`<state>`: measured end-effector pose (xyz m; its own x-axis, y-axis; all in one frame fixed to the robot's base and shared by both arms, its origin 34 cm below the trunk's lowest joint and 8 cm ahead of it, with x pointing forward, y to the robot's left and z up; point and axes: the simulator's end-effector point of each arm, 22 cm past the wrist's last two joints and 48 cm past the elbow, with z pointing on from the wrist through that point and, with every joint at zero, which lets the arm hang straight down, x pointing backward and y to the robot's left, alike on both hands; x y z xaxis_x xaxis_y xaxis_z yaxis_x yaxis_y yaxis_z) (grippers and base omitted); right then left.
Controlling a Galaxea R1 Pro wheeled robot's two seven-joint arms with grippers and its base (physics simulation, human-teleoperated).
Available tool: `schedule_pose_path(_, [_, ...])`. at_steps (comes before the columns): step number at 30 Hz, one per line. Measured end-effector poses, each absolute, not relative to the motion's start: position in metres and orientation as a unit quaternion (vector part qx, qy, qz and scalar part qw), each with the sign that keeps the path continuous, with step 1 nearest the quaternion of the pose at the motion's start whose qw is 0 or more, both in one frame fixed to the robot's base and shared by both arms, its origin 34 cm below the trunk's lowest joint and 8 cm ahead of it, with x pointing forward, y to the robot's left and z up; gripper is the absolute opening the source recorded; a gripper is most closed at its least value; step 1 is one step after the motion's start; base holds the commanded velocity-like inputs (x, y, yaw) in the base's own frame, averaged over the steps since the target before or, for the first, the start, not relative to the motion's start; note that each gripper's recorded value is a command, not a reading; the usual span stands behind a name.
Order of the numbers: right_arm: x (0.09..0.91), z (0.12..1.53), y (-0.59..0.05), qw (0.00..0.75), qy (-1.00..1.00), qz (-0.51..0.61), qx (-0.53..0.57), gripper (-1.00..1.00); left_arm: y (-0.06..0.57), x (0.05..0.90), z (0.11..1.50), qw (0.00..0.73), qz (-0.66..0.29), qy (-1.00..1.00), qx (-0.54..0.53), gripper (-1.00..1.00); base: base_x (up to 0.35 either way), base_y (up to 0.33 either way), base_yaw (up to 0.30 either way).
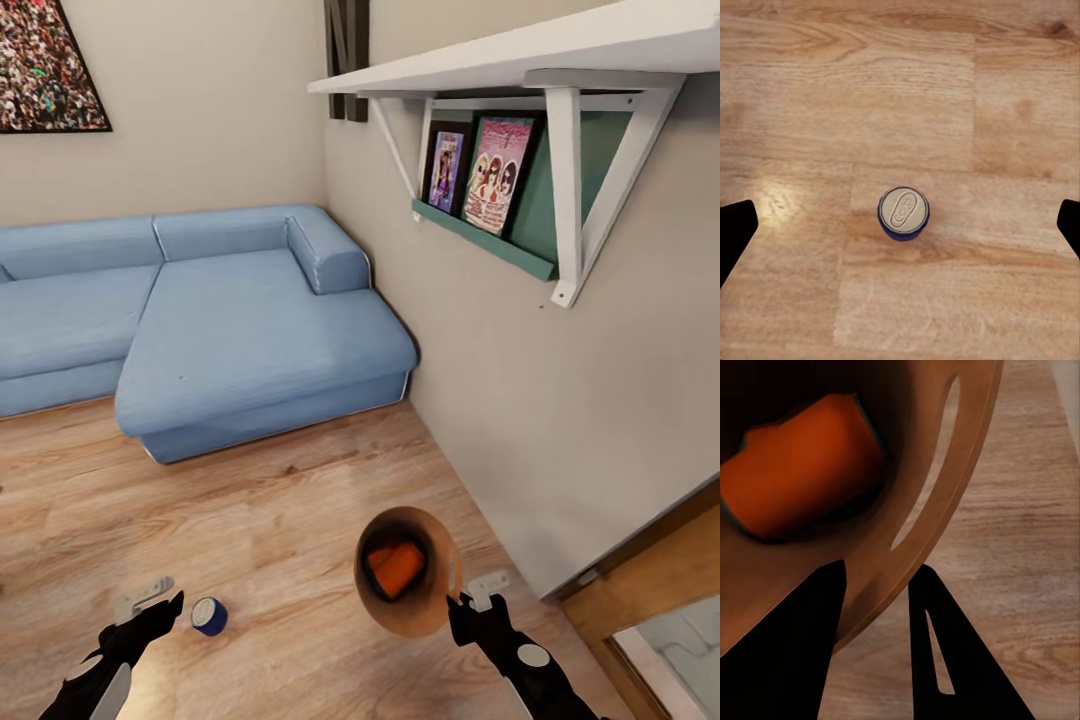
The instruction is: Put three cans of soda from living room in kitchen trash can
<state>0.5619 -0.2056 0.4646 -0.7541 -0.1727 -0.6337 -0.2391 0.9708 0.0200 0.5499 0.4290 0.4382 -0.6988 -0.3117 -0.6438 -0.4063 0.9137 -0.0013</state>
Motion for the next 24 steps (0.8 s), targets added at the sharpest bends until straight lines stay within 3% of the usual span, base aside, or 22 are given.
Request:
schedule_pose_path(9, [0.5613, 0.4643, -0.2046, 0.333, 0.935, 0.050, -0.112, -1.00, 0.4295, 0.5488, 0.4375, 0.333, 0.073, 0.920, -0.195, 1.00, 0.012, 0.012, 0.000])
schedule_pose_path(24, [0.5586, 0.4613, -0.2050, 0.329, 0.936, 0.049, -0.113, -1.00, 0.4279, 0.5498, 0.4377, 0.334, 0.070, 0.920, -0.194, 1.00, 0.175, -0.098, 0.000])
